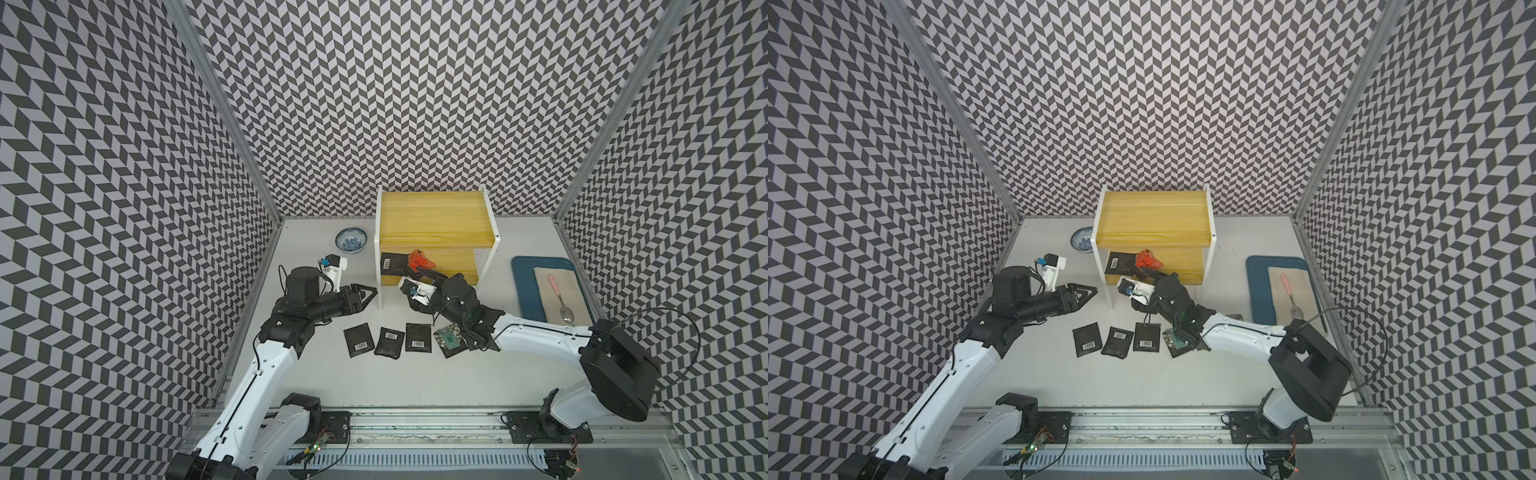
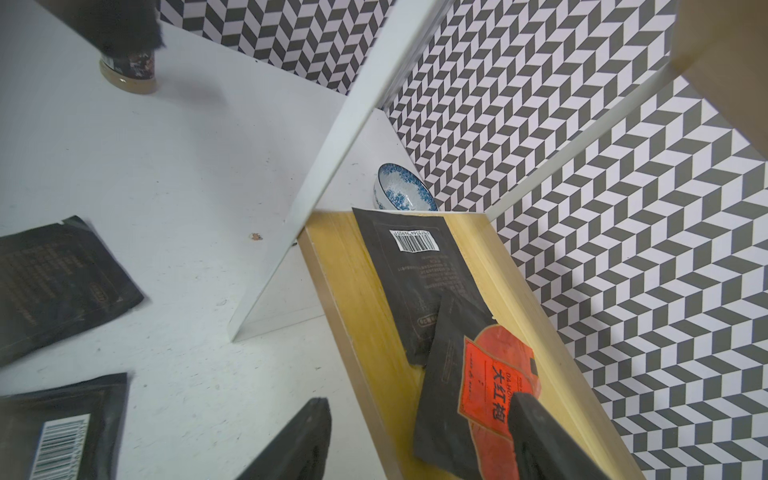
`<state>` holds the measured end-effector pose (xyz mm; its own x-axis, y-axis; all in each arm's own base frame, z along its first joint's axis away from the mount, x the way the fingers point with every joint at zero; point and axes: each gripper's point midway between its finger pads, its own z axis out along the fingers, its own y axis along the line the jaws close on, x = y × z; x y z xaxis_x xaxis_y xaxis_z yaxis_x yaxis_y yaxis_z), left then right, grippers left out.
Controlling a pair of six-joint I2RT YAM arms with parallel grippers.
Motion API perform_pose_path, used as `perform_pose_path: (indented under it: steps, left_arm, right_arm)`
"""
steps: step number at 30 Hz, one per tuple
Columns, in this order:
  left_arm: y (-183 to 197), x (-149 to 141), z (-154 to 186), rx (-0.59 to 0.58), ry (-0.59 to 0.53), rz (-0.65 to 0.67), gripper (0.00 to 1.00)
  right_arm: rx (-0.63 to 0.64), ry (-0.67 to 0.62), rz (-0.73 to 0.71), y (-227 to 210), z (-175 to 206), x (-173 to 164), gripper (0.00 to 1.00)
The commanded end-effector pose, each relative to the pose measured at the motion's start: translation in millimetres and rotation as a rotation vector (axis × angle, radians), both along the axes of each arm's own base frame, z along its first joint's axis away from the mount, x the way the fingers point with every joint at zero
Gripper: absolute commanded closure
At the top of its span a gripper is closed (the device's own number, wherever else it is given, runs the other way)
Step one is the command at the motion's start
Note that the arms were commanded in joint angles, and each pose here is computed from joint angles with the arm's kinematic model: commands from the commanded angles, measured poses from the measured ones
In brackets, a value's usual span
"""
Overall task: Remove the tea bags from the shelf
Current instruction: Pick up the tea bag from the shelf.
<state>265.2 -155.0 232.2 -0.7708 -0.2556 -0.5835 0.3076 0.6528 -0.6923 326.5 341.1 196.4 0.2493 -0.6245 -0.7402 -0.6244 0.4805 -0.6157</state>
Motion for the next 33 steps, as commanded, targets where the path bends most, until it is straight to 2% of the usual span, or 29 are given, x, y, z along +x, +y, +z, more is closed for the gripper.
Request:
perform_pose_path:
  steps: [1, 13, 21, 30, 33]
  left_arm:
    - [0, 2, 2, 0.008, -0.029, -0.005, 0.43]
    - [4, 2, 0, 0.012, -0.025, 0.004, 0.43]
    - [6, 2, -2, 0.012, -0.022, 0.011, 0.44]
    - [6, 3, -4, 0.001, -0.017, 0.014, 0.45]
    - [6, 2, -5, -0.002, -0.013, 0.013, 0.45]
  right_arm:
    - [0.024, -0.033, 0.000, 7, 10, 7, 0.29]
    - [0.018, 0.018, -0.012, 5, -7, 14, 0.35]
    - [0.009, 0.043, -0.030, -3, -16, 11, 0.54]
    - [0.030, 0.056, -0.056, -14, -13, 5, 0.60]
    - [0.036, 0.046, -0.069, -18, -7, 5, 0.68]
